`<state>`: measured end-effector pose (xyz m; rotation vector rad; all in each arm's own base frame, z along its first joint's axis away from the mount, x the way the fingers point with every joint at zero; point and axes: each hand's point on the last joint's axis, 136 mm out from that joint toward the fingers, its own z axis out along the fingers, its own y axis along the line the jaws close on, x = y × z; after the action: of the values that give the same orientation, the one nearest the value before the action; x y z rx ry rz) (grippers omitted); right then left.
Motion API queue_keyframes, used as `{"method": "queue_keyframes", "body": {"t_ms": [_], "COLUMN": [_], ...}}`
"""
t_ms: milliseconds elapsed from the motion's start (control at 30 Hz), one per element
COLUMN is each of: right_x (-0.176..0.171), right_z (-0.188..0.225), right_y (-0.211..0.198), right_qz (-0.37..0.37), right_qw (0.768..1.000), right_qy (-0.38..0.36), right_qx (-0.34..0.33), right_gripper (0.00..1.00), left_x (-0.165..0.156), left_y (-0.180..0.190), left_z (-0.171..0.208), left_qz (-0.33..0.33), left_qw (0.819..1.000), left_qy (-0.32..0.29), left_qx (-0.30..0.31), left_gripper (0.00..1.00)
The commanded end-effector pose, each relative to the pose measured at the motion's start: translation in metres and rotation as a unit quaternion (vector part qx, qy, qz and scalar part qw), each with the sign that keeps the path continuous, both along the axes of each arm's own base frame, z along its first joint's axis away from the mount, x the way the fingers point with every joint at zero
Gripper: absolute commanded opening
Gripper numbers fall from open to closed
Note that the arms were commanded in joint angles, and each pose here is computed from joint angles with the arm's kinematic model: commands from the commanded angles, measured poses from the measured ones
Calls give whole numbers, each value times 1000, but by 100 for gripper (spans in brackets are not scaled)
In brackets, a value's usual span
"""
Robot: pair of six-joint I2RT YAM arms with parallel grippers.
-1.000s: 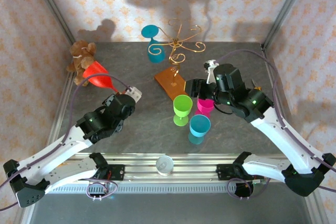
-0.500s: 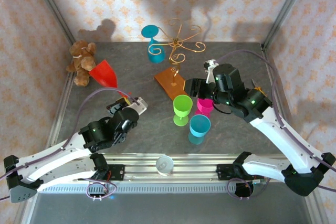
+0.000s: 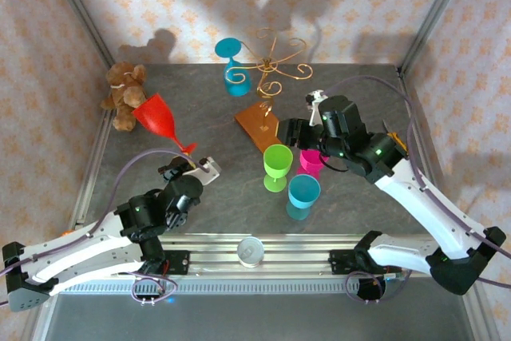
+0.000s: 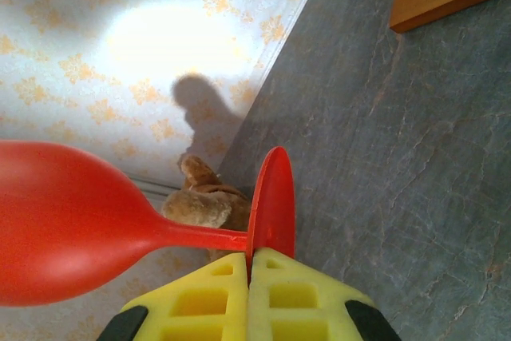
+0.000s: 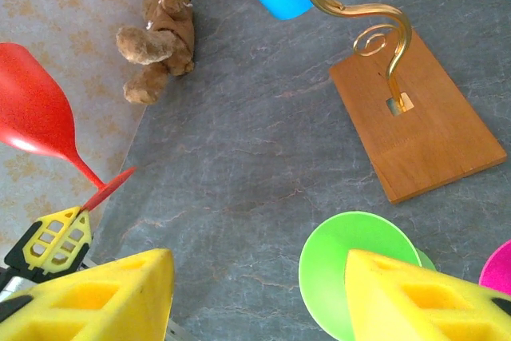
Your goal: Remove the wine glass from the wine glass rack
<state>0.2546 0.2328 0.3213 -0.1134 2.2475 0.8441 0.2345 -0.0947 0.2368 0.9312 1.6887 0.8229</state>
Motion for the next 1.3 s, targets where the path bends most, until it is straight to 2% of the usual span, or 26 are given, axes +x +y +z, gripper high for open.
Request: {"method": "queue_keyframes", "body": {"t_ms": [0,633,800,1133,1267], "right_x": [1,5,2,-16,-15], "right_z": [13,23,39,87,96], "right_y": [4,8,10,20,33], "right_qz": [3,12,29,98,128], "right_qw": [1000,999,998,991,988], "right_qy": [-16,-36,-51,-83,-79], "right_qx": [16,14,13,28,22], "right_gripper": [59,59,59,59,58], "left_x": [-1,-12,-15,-18,-21], "left_y": [0,3,10,9,9], "left_z": [3,-11,-24,-31,-42], "left_qz": [4,-28,-30,-48,-60], "left_qw": [1000,996,990,987,982], "left_qy": [-21,-36,-27,-37,-38], "left_qx": [15,74,132,152,177], "left_gripper": [0,0,0,0,0]}}
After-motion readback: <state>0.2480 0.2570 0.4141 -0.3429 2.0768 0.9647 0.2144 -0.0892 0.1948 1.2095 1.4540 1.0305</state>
